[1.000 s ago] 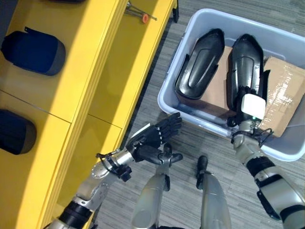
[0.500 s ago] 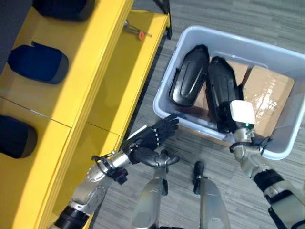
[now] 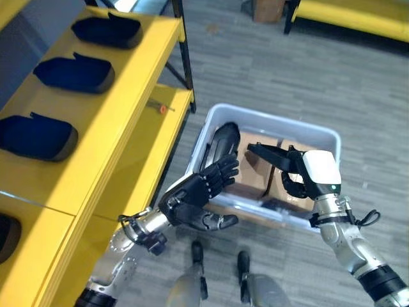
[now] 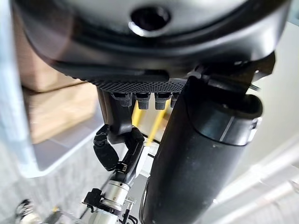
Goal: Move parts from the plastic box to the shelf.
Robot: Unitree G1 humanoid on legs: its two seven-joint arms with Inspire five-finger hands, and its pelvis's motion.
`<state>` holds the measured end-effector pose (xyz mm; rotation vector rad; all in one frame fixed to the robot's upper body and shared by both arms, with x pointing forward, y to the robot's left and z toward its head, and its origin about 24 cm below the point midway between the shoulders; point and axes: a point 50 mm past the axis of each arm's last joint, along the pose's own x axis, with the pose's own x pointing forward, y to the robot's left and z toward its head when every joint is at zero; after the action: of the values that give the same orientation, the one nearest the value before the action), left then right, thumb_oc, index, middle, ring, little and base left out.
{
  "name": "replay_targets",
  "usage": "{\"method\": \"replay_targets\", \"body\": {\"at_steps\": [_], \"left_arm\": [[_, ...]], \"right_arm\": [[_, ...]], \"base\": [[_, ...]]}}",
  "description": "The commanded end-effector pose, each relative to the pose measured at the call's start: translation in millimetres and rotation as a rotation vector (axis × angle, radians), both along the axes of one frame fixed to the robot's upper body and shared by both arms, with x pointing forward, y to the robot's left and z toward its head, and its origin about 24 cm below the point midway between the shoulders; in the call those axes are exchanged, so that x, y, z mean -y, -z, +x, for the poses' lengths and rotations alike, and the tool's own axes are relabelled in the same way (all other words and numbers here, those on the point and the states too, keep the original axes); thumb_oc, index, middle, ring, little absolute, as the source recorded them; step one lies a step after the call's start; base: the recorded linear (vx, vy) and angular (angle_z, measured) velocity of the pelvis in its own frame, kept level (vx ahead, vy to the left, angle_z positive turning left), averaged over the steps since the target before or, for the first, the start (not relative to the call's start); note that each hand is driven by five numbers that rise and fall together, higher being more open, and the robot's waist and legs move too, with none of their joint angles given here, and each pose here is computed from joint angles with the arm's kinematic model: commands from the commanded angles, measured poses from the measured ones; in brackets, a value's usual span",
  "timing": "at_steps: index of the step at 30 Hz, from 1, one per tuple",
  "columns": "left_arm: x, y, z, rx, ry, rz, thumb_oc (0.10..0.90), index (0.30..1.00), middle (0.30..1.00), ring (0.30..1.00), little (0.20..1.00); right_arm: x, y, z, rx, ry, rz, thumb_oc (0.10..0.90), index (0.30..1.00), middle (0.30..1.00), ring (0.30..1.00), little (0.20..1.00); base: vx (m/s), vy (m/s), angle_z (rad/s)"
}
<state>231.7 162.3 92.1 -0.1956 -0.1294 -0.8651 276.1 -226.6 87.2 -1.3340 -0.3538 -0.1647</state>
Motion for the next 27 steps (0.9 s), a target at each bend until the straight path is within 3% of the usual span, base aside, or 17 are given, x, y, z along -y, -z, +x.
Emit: {"method": "replay_targets", "body": {"at_steps": [1, 9, 17, 22, 27], "left_arm": [[4.9, -16.6, -8.7, 0.106, 0.07, -0.054, 0.9, 1.0, 1.0, 1.0, 1.0], [3.9, -13.4, -8.4, 0.092, 0.053, -0.032, 0.9, 1.0, 1.0, 1.0, 1.0], [-23.5, -1.7, -17.7, 0.052, -0.198, -0.083, 0.9, 1.0, 1.0, 1.0, 1.0], [-25.3, -3.4, -21.1, 0.069, -0.179, -0.091, 0.9, 1.0, 1.0, 1.0, 1.0], [-29.5, -1.4, -20.4, 0.084, -0.26, -0.034, 0.9, 1.0, 1.0, 1.0, 1.0]], "right_arm": [[-0.9, -51.7, 3.6, 0.241, -0.065, -0.022, 0.4, 0.3, 0.3, 0.3, 0.3], [8.1, -42.8, -1.7, 0.195, -0.013, 0.231, 0.4, 0.3, 0.3, 0.3, 0.3], [-13.3, -55.6, -9.7, 0.21, -0.178, 0.314, 0.4, 0.3, 0.3, 0.3, 0.3], [-9.7, -58.6, -27.1, 0.254, -0.194, 0.367, 0.4, 0.3, 0.3, 0.3, 0.3], [-3.3, -43.4, -21.4, 0.126, -0.198, 0.485, 0.4, 0.3, 0.3, 0.3, 0.3]], "base": [[0.0, 0.0, 0.0], [-0.04, -0.048, -0.03], [-0.13, -0.121, 0.01], [-0.22, 0.078, 0.7], [-0.12, 0.209, 0.32]]}}
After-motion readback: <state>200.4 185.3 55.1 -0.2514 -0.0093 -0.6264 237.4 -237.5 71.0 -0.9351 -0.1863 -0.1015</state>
